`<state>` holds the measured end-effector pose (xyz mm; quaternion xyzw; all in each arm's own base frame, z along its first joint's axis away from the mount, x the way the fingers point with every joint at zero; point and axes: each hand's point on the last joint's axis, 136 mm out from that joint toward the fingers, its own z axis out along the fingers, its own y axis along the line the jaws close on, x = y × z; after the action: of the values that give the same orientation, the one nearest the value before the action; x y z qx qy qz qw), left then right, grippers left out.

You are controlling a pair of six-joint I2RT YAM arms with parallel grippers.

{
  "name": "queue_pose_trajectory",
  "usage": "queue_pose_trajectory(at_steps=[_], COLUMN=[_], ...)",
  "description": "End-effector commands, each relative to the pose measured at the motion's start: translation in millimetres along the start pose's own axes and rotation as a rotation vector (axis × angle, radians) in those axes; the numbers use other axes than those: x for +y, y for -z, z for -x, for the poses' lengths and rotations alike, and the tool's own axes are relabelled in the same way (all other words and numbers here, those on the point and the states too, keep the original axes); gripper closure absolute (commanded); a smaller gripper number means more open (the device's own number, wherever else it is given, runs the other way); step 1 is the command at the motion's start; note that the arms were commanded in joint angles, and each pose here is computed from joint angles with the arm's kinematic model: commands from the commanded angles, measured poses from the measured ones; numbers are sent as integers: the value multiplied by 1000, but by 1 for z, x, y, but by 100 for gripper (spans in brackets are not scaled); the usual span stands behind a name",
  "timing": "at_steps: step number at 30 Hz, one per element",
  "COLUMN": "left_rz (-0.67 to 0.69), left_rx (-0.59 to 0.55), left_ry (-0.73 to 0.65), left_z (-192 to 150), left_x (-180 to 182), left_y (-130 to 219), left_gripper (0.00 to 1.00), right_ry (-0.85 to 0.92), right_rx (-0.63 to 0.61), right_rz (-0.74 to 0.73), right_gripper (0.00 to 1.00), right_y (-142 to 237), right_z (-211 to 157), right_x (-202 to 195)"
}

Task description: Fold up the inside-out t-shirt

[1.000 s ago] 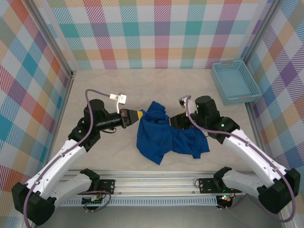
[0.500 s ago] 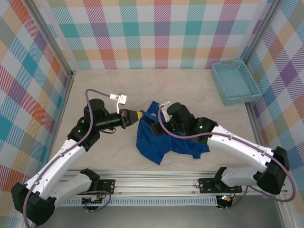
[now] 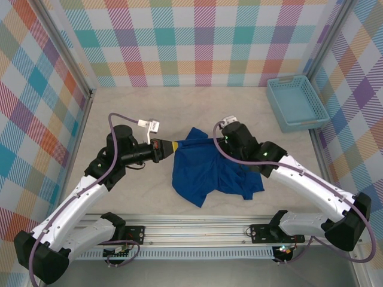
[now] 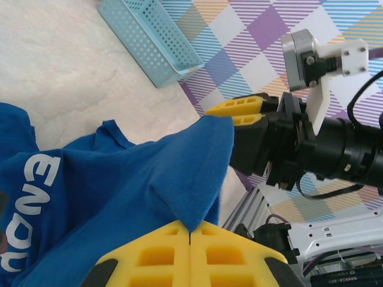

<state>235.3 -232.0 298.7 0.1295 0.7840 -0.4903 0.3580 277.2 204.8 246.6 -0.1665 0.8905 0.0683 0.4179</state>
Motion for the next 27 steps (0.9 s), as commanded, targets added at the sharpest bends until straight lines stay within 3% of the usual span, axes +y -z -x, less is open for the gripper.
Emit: queue_pose_trajectory(at_steps=[1, 8, 14, 17, 20, 24, 27], left_rz=[16, 127, 248, 308, 421, 402, 377], left_rx=[-47, -21, 12, 14, 0, -50, -69], left_ry=[-58, -63, -61, -71, -43, -56, -64], left_z=[15, 6, -2, -1, 2, 11, 16], left_x=[-9, 15, 34, 42, 60, 50, 43], left_y=[11, 7, 6, 4, 10, 17, 18], left_gripper=[100, 100, 100, 100, 100, 100, 100], right_ry=[-53, -166, -198, -213, -157, -138, -106], right_rx=[68, 35, 62, 87, 117, 103, 136], right_rz=[51, 377, 510, 652, 598, 502, 394], right_gripper=[75, 87, 80, 85, 94, 100, 76], right_y=[8, 27, 39, 35, 22, 13, 2], right_z=[-9, 15, 22, 21, 13, 11, -4], right_x=[-7, 26, 34, 59, 65, 51, 34])
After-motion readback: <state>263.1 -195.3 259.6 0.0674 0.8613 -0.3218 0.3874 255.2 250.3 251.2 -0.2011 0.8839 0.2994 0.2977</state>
